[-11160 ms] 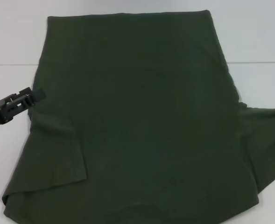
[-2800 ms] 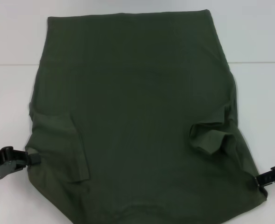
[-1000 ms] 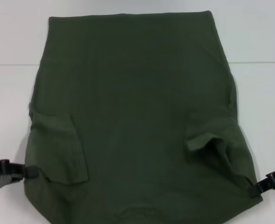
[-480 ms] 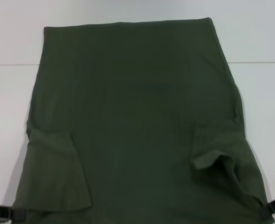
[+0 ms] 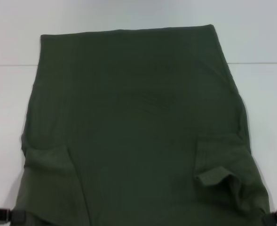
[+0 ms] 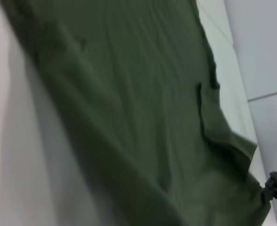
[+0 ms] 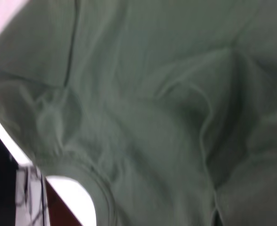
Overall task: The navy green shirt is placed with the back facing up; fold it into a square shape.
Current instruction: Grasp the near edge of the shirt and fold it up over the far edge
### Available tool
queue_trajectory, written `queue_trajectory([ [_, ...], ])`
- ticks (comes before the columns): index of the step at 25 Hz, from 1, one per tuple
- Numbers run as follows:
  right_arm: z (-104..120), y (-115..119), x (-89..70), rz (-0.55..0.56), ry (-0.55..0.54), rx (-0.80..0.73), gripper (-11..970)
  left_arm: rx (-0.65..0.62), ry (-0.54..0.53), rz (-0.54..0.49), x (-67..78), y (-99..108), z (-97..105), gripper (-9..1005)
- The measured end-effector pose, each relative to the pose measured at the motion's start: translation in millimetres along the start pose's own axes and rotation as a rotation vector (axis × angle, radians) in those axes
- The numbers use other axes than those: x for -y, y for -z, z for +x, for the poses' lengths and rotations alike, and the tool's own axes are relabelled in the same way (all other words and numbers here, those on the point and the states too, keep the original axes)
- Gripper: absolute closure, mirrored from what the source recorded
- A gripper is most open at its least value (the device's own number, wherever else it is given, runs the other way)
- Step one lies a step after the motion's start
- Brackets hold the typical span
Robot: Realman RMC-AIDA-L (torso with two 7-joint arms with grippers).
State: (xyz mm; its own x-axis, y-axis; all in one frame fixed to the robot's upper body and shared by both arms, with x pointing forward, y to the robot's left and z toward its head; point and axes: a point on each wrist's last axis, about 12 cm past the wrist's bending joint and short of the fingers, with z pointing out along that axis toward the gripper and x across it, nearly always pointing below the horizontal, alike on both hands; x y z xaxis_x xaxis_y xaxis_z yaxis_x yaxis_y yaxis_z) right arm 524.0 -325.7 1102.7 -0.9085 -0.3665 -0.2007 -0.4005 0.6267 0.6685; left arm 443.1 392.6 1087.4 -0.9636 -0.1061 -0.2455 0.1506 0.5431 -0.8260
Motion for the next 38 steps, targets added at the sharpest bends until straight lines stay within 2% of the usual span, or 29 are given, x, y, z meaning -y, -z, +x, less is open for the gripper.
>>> queue_trajectory([
  [7,-18,17,-5.2,-0.060,0.031,0.181,937,0.055,-0.010,0.027,13.1,-11,-37,990],
  [12,-31,33,-5.0,-0.065,0.015,0.315,934,0.099,-0.015,0.035,26.9,-18,-72,990],
  [19,-66,53,1.8,-0.009,-0.041,0.597,930,0.223,-0.007,-0.057,40.0,-30,-132,990],
  [22,-87,47,8.7,0.063,-0.065,0.700,929,0.290,-0.003,-0.129,38.4,-45,-153,990],
  [25,-107,25,16.7,0.162,-0.084,0.753,927,0.331,-0.004,-0.222,32.9,-69,-168,989],
  [30,-133,-16,23.2,0.385,-0.083,0.777,924,0.388,-0.022,-0.357,25.8,-99,-175,989],
  [34,-140,-28,21.1,0.453,-0.063,0.782,922,0.440,-0.032,-0.406,24.0,-102,-180,989],
  [38,-145,-24,22.5,0.494,-0.069,0.825,920,0.503,-0.035,-0.411,26.1,-92,-187,989],
])
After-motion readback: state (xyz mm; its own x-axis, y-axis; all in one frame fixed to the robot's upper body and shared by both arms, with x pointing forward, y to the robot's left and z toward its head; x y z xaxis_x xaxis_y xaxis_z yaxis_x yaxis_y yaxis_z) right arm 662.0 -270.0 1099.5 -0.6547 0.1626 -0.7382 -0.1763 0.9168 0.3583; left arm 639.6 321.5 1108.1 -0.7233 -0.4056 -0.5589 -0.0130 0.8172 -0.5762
